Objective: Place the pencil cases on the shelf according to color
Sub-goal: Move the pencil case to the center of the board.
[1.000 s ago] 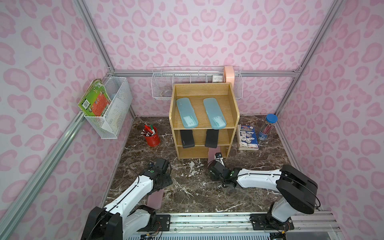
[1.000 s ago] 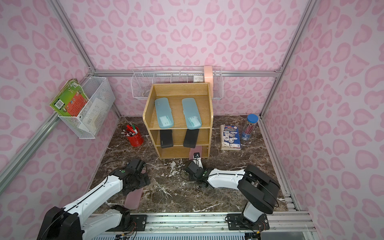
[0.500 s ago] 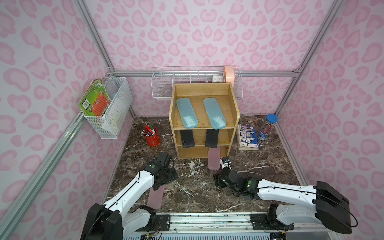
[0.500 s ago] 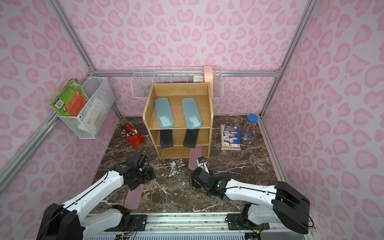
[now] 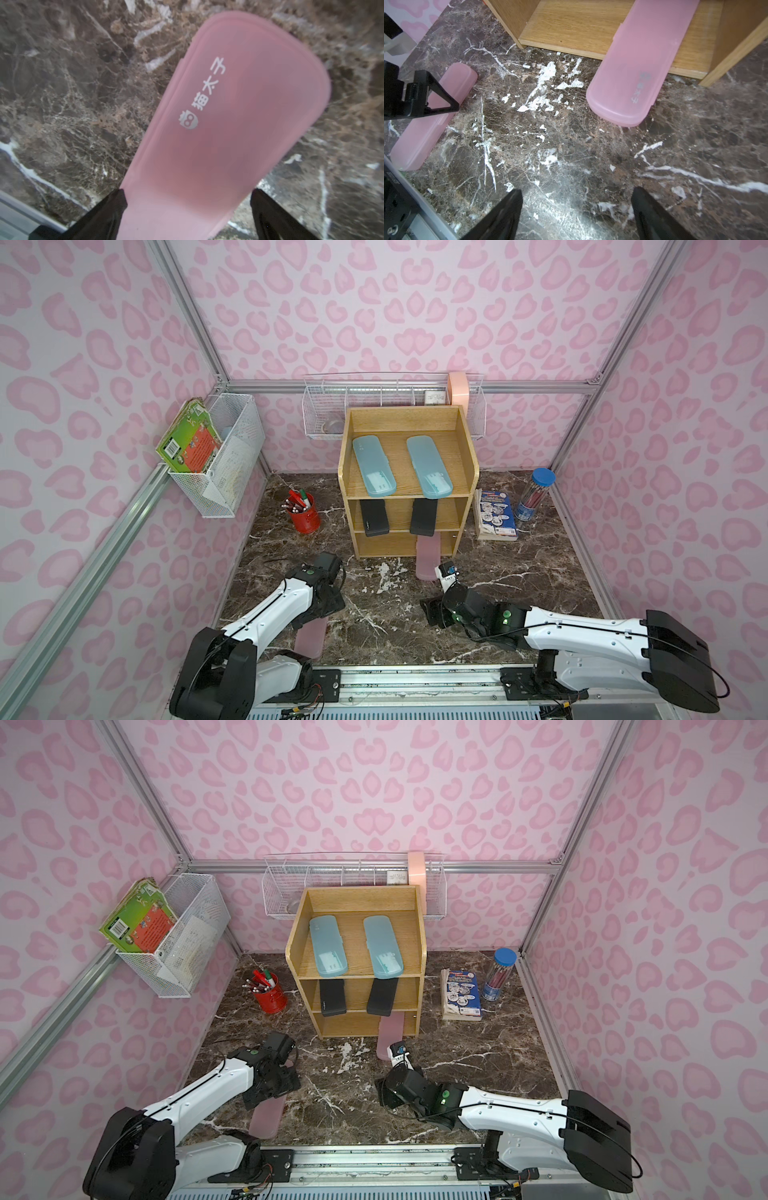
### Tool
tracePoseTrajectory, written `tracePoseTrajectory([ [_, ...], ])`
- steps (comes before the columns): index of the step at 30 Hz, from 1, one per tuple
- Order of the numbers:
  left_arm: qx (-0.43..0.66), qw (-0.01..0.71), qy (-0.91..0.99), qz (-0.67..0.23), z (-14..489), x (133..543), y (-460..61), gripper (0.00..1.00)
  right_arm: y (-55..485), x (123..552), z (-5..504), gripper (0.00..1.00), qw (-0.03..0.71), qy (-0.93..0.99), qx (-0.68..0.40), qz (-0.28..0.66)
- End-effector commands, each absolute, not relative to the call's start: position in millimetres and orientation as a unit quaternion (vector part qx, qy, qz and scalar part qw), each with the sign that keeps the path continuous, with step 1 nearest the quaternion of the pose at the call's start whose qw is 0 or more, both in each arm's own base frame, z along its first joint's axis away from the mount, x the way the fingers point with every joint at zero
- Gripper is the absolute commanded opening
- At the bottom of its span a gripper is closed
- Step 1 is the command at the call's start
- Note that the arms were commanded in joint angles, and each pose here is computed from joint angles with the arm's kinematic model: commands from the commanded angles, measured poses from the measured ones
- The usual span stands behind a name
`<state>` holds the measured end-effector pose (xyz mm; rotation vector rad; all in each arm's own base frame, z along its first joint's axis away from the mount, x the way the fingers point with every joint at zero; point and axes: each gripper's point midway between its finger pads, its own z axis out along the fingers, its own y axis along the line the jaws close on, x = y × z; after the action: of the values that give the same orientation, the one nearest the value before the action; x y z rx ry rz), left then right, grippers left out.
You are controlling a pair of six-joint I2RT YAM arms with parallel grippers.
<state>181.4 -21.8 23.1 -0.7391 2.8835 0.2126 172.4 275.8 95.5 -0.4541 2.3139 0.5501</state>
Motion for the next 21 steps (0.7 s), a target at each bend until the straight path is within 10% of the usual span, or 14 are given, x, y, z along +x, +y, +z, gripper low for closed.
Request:
tracePoseTrajectory([
  [1,-0.241,0.074,0.967,-0.019,14,192,-54,0.92,269,174,92,0.86,0.354,0.899,-0.170,0.195],
  [8,-0.234,0.079,0.960,-0.134,33,206,-111,0.92,260,179,94,0.87,0.370,0.899,-0.147,0.182],
  [21,-0.202,0.129,0.967,-0.087,71,210,-116,0.99,272,174,106,0.92,0.367,0.896,-0.144,0.205],
])
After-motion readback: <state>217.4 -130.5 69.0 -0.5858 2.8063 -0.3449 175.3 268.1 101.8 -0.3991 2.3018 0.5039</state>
